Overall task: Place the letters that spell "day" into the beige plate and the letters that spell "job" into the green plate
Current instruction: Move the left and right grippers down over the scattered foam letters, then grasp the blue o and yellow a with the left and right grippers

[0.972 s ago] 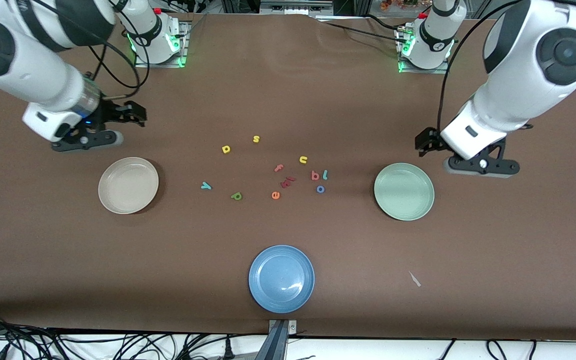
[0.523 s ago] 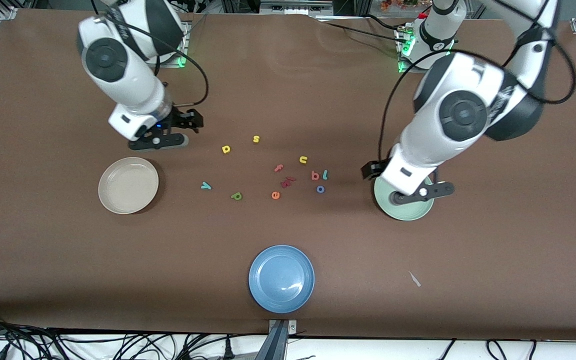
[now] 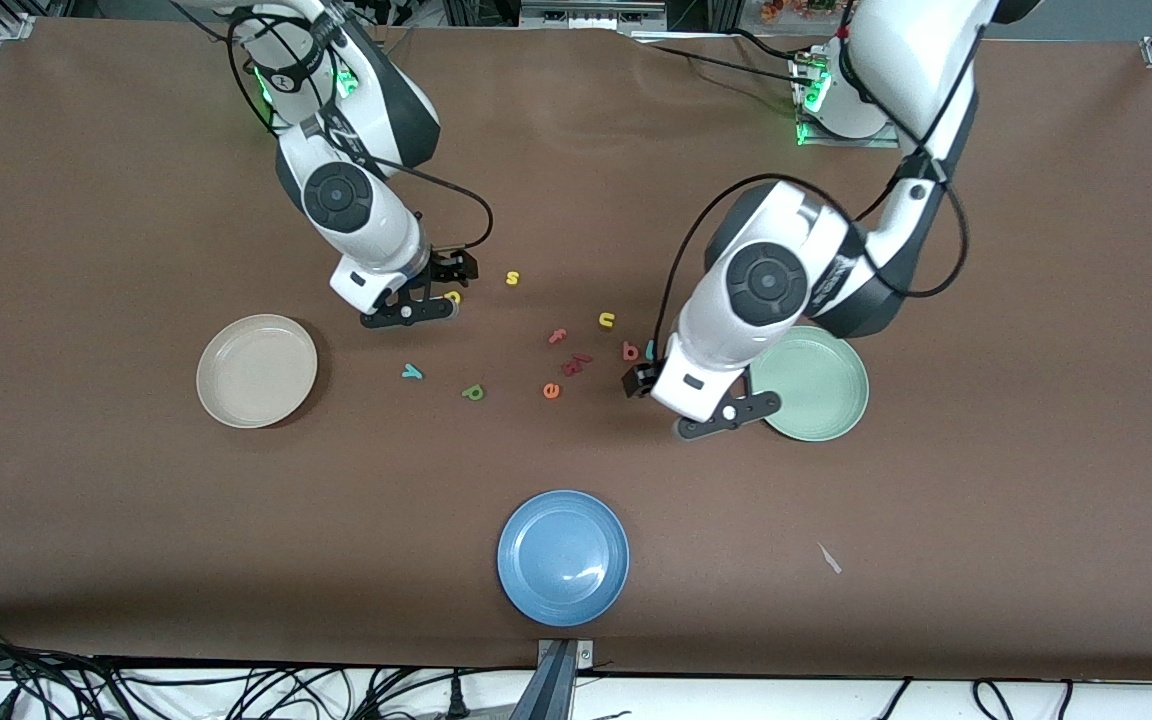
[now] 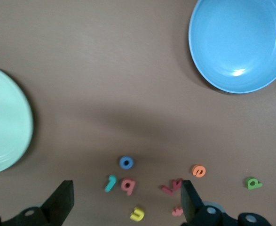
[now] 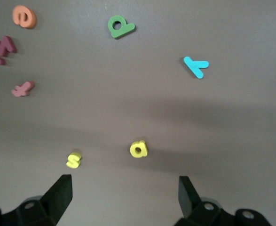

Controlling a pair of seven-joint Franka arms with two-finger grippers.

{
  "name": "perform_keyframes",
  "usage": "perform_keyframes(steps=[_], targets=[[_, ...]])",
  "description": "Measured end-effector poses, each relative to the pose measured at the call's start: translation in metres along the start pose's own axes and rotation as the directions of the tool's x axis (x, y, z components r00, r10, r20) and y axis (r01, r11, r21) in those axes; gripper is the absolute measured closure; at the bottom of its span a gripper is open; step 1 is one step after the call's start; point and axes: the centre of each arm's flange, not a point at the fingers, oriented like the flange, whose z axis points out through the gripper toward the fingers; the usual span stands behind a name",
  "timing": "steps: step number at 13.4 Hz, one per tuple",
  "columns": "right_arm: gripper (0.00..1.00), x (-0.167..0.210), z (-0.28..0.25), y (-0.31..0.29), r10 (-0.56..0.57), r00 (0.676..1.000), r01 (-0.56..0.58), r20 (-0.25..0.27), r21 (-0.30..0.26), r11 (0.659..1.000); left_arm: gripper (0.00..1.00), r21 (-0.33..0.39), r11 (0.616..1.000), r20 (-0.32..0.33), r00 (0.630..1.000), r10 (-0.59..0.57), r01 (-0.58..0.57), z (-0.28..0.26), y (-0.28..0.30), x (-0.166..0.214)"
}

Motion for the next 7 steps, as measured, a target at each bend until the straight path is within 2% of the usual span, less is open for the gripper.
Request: perform_keyframes(steps=[4,7], targets=[[0.00,-0.009,0.049,-0.001,-0.072,0.997,0.072,0.009,-0.045,0.996,0.00,0.065,0.998,0.061,0.998,0.024,-0.028,0.073,0.008,-0.016],[0.00,-0.007,0.068,-0.003,-0.109,0.994,0.109,0.005,-0.058,0.992,0.02,0.099,0.994,0.049,0.997,0.051,-0.056,0.125,0.004,-0.015]])
